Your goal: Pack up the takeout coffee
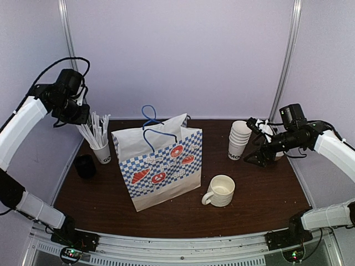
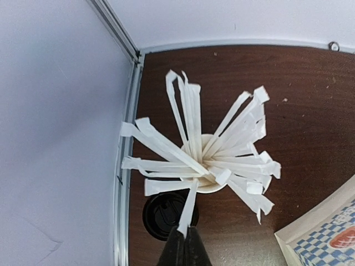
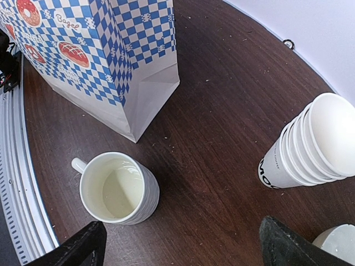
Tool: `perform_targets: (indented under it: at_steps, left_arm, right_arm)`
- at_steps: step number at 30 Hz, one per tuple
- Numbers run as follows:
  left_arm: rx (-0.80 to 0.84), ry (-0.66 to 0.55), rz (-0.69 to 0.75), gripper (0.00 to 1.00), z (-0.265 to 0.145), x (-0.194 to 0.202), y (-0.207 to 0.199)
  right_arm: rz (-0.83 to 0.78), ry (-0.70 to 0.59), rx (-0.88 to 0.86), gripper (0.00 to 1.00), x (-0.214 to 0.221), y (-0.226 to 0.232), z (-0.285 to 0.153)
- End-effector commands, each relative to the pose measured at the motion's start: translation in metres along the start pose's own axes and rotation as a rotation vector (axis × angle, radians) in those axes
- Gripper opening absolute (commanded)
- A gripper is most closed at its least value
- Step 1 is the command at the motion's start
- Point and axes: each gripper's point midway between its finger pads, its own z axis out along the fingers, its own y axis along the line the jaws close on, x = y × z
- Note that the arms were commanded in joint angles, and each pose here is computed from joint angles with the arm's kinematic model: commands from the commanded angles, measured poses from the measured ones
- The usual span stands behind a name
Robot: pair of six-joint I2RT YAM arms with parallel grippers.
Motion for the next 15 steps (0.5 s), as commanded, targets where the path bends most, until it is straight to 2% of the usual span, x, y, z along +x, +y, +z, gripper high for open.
perform_targets:
  at_steps: [1, 5, 8, 12, 15]
  left_arm:
    - [0.036, -0.070, 0.000, 0.00, -0.060, -0.011, 0.018]
    - [0.069, -0.143, -0.018, 0.00, -0.102, -0.018, 0.028]
    - [0.177, -0.249, -0.047, 0.00, -0.142, -0.028, 0.024]
    - [0.461, -0.409, -0.025, 0.00, -0.197, -0.045, -0.009]
    - [0.633, -0.466, -0.027, 0.00, -0.226, -0.048, -0.029]
  right_arm:
    - [-0.001, -0.008, -0.013, 0.99, 0.001, 0.000, 0.002]
    - [-0.003, -0.001, -0.019, 0.99, 0.002, 0.000, 0.003]
    - [-0.006, 0.001, -0.017, 0.99, 0.003, 0.000, 0.003]
    - [-0.004, -0.001, -0.017, 0.99, 0.003, 0.000, 0.003]
    - [-0.008, 0.002, -0.018, 0.99, 0.005, 0.001, 0.004]
